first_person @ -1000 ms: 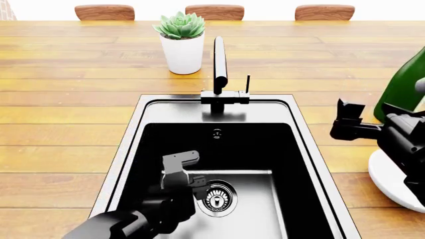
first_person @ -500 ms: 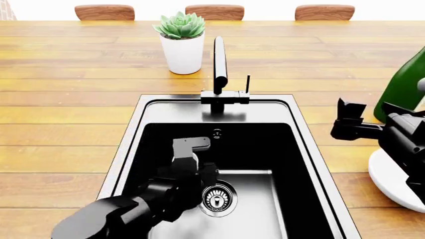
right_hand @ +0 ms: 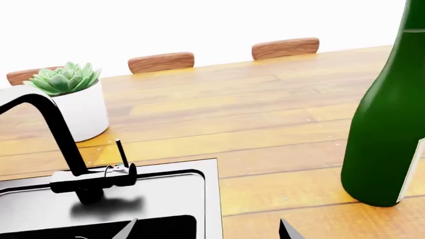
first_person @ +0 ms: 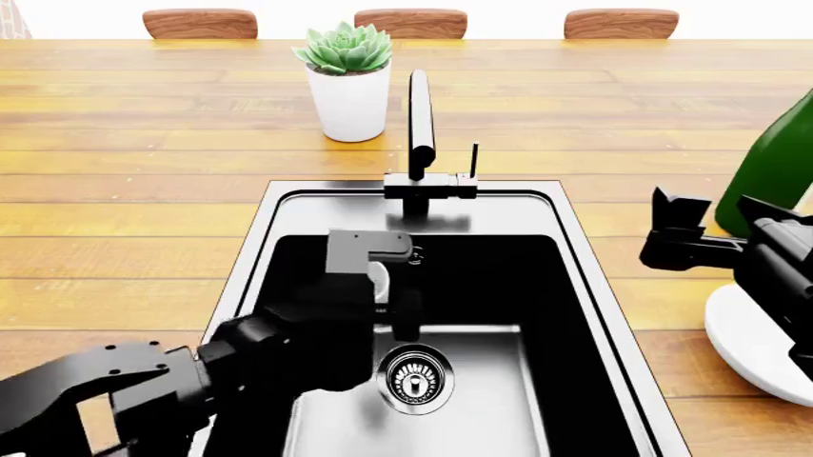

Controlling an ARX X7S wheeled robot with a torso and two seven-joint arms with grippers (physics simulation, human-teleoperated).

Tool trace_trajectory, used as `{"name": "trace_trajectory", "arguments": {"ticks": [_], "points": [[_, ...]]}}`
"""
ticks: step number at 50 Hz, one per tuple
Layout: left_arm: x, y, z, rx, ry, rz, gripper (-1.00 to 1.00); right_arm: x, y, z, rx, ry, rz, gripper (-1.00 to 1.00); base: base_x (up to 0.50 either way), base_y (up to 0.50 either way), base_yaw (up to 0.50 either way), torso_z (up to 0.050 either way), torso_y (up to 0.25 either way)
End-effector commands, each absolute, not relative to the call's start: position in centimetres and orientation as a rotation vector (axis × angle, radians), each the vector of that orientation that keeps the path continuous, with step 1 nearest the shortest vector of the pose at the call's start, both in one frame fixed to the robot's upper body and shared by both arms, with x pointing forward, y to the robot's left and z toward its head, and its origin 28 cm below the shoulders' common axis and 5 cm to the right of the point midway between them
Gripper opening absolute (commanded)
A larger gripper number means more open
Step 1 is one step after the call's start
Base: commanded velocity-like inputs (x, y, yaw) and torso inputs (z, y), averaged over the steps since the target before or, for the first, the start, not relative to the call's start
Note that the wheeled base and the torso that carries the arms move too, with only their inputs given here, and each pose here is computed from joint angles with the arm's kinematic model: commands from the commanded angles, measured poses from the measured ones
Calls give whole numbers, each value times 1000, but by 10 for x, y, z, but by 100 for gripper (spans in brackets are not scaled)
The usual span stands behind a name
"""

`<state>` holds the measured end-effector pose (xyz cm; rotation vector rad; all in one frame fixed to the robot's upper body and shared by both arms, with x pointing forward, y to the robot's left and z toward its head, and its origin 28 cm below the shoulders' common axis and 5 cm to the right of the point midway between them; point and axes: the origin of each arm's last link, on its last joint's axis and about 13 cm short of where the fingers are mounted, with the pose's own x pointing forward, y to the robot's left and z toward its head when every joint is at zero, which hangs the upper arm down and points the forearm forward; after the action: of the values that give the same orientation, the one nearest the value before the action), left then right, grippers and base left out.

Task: Pick the cup and bowl from the sink and place them on the counter for drying.

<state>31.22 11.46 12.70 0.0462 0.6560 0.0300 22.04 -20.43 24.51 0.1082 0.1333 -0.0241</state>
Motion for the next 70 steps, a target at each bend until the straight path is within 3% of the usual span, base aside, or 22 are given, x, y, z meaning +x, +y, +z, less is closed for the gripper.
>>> {"name": "trace_trajectory", "arguments": {"ticks": [1, 17, 31, 54, 70], "points": [[280, 137, 177, 78, 586, -72, -100, 220, -203, 248, 97, 129, 2, 100, 0, 0, 0, 0, 0], [280, 176, 225, 65, 563, -100, -100, 226, -198, 256, 79, 119, 14, 100, 0, 0, 0, 0, 0], [285, 234, 269, 32, 556, 22, -100, 228, -198, 261, 70, 61, 0, 100, 0, 0, 0, 0, 0], [265, 312, 251, -3, 691, 286, -100, 226, -196, 260, 55, 74, 12, 100, 0, 0, 0, 0, 0], [269, 315, 225, 6, 767, 302, -100, 233, -192, 254, 52, 99, 23, 100, 0, 0, 0, 0, 0]]}}
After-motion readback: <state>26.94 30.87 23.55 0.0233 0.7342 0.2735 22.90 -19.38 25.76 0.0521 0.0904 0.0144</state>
